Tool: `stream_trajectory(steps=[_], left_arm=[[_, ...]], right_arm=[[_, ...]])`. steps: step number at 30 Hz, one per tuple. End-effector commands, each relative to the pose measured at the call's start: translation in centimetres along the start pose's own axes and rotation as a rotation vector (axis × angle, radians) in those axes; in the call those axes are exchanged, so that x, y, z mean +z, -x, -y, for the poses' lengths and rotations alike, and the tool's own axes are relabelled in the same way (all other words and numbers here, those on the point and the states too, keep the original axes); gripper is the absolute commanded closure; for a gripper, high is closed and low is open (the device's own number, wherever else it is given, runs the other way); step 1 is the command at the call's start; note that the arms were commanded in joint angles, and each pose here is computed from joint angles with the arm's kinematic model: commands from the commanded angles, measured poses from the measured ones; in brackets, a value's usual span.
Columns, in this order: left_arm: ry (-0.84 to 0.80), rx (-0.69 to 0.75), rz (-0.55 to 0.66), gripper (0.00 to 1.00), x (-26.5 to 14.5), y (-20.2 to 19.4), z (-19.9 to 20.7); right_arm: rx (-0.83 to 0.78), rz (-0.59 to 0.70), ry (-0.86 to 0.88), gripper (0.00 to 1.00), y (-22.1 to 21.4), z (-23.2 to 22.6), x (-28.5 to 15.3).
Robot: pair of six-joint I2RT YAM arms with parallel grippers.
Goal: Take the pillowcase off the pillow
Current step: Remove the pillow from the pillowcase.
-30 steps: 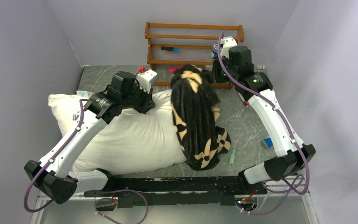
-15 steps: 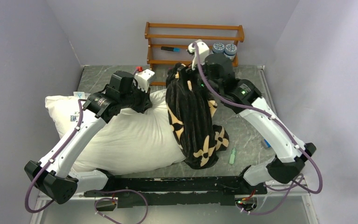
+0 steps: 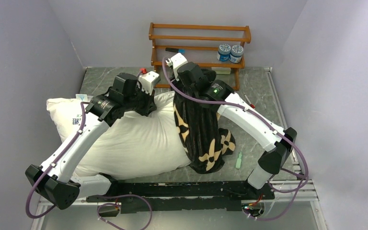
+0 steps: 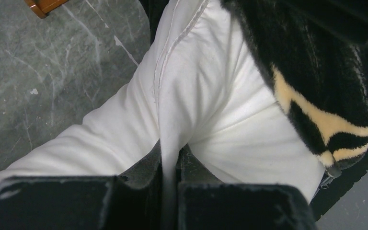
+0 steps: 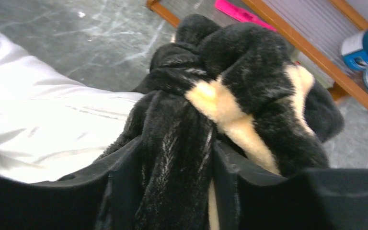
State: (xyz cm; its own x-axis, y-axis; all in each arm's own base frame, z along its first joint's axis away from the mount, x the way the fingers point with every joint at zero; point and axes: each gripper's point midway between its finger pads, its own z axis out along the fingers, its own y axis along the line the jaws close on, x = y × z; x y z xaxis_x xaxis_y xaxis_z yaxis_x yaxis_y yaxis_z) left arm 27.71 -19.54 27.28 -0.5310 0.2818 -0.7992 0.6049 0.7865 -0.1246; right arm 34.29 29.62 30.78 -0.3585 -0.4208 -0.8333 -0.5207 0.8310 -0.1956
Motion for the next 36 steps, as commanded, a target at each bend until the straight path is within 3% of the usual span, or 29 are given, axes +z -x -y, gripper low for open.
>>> stream_trajectory(steps=[1,5,7,20,29,33,36], left_arm=[[0.068,-0.006,-0.054,0.95,-1.5,-1.7,-1.1],[0.076,-0.001,-0.064,0.95,-1.3,-1.9,-1.3],[0.075,-0.001,-0.072,0.95,-1.3,-2.1,-1.4],[0.098,0.009,-0.082,0.95,-1.6,-2.7,-1.7],[0.13,0.012,-0.081,0.95,-2.0,-2.6,-2.3],[0.124,0.012,-0.082,0.95,-1.9,-2.7,-2.2],[0.11,0.009,-0.079,0.95,-1.7,-2.5,-1.9]], right_arm=[[-0.093,-0.045,-0.236,0.57,-0.9,4.7,-1.1],[-0.126,-0.067,-0.353,0.9,-1.9,7.4,-1.9],[-0.109,-0.067,-0.382,1.0,-2.1,8.8,-2.3],[0.082,-0.048,-0.446,1.0,-3.6,15.8,-4.2],[0.136,-0.058,-0.46,1.0,-5.1,17.8,-5.1],[0.15,-0.001,-0.341,1.0,-3.8,16.1,-5.3],[0.176,0.051,-0.231,0.82,-2.2,14.4,-5.8]])
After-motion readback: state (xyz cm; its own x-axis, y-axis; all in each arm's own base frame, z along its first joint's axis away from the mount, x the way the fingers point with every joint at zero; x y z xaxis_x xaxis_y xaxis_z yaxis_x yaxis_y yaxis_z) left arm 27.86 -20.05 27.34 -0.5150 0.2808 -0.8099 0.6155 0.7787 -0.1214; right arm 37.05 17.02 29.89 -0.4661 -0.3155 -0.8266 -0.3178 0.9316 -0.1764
